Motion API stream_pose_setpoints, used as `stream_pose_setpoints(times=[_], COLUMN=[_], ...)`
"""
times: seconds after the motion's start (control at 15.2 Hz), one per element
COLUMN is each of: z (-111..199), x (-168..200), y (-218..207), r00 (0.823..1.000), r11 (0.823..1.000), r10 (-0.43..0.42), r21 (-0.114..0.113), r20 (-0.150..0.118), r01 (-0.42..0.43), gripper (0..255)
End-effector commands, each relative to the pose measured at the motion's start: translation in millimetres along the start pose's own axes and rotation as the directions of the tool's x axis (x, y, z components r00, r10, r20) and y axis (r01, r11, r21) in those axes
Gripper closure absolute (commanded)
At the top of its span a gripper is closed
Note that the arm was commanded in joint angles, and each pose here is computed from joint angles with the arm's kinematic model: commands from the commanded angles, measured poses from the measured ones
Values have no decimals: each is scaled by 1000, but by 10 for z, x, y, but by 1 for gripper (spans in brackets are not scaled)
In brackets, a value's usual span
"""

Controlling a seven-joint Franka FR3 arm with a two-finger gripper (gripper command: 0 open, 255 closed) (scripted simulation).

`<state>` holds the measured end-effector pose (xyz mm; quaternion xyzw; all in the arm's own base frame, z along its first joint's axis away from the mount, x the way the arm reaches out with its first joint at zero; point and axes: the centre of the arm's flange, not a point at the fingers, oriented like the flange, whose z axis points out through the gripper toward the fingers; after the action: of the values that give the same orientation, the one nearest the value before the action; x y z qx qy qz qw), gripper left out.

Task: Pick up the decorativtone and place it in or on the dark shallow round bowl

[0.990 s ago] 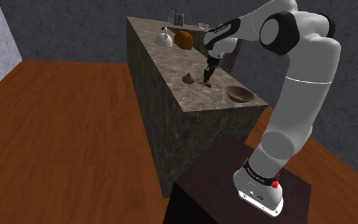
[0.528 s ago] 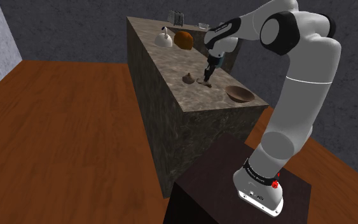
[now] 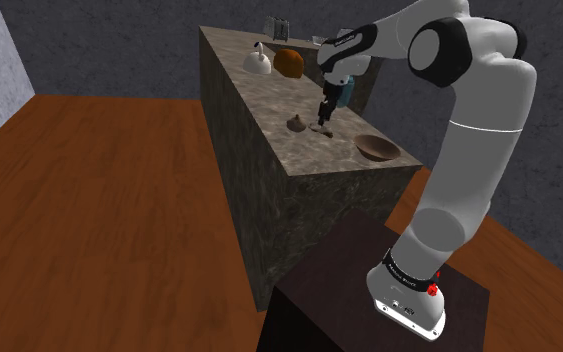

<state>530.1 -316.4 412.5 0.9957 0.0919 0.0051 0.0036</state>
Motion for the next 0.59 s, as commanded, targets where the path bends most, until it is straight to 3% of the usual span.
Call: stream_pose_setpoints(times=[0.0, 0.53], z=[59, 447], x=[387, 309], y=[-301, -245], r00=[972, 972], r11=[984, 984], r10=[-107, -107], r21=[-116, -116], r20=[209, 209], r01=[133, 133], gripper=[0, 0])
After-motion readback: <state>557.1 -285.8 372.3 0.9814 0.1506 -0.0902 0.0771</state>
